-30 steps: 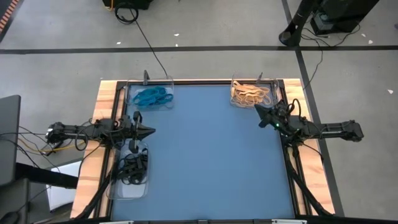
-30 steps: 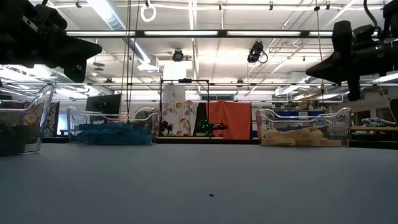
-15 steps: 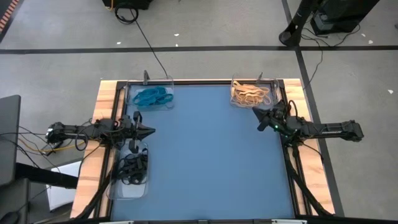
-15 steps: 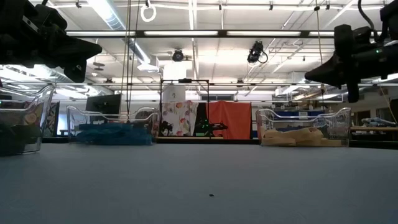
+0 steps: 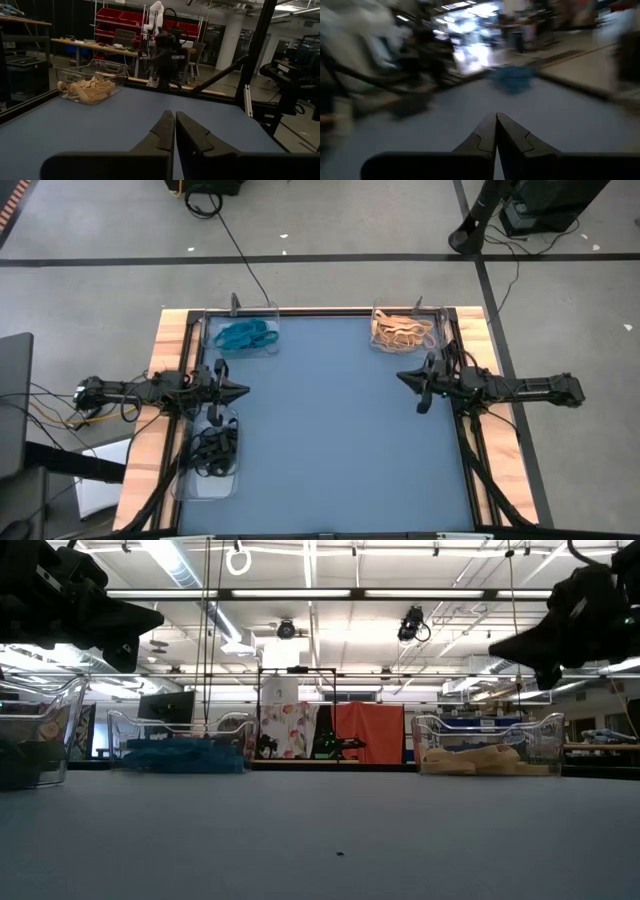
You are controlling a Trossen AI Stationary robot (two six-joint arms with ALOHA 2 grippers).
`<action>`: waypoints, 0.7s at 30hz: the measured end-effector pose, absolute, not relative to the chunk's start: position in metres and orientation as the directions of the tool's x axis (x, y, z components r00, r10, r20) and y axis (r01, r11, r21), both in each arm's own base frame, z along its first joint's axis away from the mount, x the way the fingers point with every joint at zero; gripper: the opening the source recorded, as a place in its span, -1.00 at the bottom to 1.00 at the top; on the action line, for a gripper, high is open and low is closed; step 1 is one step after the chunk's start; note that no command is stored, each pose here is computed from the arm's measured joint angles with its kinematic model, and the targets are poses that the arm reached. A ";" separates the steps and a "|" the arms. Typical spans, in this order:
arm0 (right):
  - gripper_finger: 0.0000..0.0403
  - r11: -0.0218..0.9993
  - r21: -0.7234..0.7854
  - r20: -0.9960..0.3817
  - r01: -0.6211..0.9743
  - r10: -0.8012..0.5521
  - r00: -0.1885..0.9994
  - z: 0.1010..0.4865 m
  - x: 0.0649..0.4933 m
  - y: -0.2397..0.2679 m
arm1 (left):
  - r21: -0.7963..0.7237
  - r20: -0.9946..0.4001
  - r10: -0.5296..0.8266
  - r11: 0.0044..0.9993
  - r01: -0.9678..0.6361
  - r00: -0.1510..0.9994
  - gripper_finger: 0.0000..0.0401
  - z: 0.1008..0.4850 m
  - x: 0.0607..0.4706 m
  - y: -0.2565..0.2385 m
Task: Sort rubber bands into baskets
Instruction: Return to Home Position
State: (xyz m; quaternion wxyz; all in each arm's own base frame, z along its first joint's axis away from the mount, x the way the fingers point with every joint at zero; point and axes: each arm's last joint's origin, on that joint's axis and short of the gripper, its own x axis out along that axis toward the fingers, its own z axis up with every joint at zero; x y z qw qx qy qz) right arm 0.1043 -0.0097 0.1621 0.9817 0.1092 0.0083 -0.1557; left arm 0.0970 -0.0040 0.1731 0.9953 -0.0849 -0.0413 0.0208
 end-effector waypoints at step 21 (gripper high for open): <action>-0.88 0.961 0.227 -0.082 0.157 -0.142 0.986 0.159 0.105 -0.005 | -0.171 0.078 0.048 0.985 -0.035 0.996 -0.90 0.173 0.097 -0.004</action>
